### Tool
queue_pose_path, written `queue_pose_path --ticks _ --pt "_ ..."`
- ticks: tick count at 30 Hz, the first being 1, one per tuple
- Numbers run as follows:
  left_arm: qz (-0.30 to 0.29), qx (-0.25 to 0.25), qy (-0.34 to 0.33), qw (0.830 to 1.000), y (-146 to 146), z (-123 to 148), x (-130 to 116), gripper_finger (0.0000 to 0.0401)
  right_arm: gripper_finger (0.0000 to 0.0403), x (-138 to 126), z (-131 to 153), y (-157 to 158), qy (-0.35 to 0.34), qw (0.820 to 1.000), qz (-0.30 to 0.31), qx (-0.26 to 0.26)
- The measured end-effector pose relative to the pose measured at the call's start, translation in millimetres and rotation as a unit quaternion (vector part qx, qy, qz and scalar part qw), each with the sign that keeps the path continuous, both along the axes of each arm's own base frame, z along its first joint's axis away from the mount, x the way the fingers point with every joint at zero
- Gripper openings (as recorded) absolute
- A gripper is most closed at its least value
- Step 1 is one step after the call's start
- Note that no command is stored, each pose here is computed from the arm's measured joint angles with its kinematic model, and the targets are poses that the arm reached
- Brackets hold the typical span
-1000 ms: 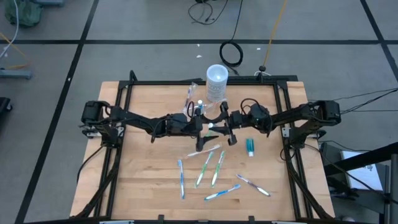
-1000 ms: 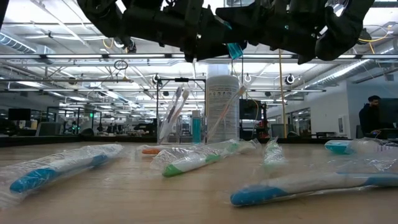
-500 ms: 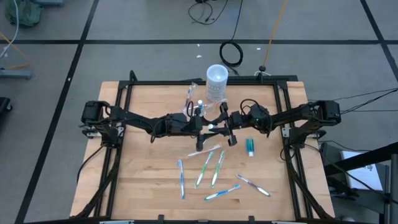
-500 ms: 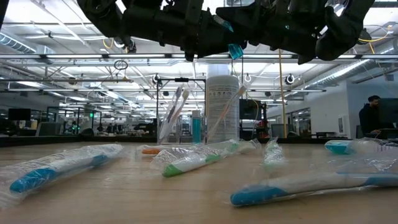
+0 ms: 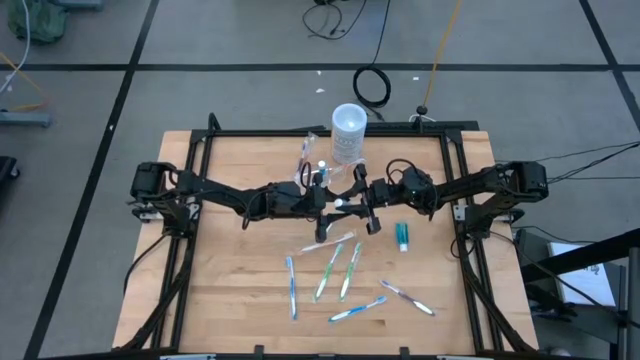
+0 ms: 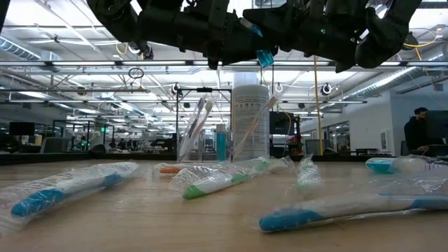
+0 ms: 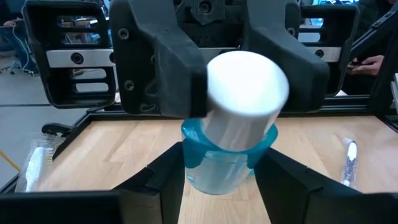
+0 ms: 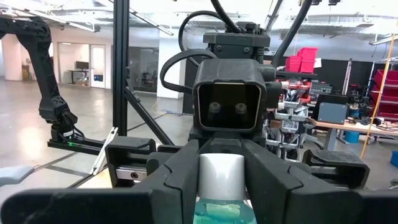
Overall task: Pick & Place toothbrushing station
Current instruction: Put the top blue mouthwash into the transparent organizer
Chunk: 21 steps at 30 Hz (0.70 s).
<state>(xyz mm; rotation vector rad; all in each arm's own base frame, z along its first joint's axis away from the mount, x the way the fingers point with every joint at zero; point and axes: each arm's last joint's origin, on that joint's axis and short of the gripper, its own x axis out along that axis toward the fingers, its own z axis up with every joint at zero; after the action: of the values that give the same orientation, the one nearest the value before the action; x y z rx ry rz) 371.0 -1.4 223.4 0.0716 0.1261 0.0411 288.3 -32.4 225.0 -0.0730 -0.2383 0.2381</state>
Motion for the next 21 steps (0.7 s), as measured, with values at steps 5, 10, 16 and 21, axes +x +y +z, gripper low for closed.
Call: queue_pose_path --ticks 5,10,16,21 --pt "0.002 -0.009 0.01 1.0 0.2 -1.4 -0.4 0.0168 0.0103 0.2 -0.6 -0.1 0.002 1.0 0.0 -0.001" --pt "0.002 -0.013 0.022 1.0 0.1 -3.5 -0.7 0.018 0.0127 0.2 -0.8 0.1 0.002 1.0 0.0 -0.007" --pt "0.004 -0.012 0.048 0.999 0.7 -8.7 -1.6 0.0185 0.0183 0.6 -2.8 0.0 0.01 1.0 -0.002 -0.014" --pt "0.037 -0.002 0.096 0.995 2.7 -17.7 -4.3 0.0185 0.0208 1.4 -6.8 -0.6 0.033 0.999 -0.002 -0.01"
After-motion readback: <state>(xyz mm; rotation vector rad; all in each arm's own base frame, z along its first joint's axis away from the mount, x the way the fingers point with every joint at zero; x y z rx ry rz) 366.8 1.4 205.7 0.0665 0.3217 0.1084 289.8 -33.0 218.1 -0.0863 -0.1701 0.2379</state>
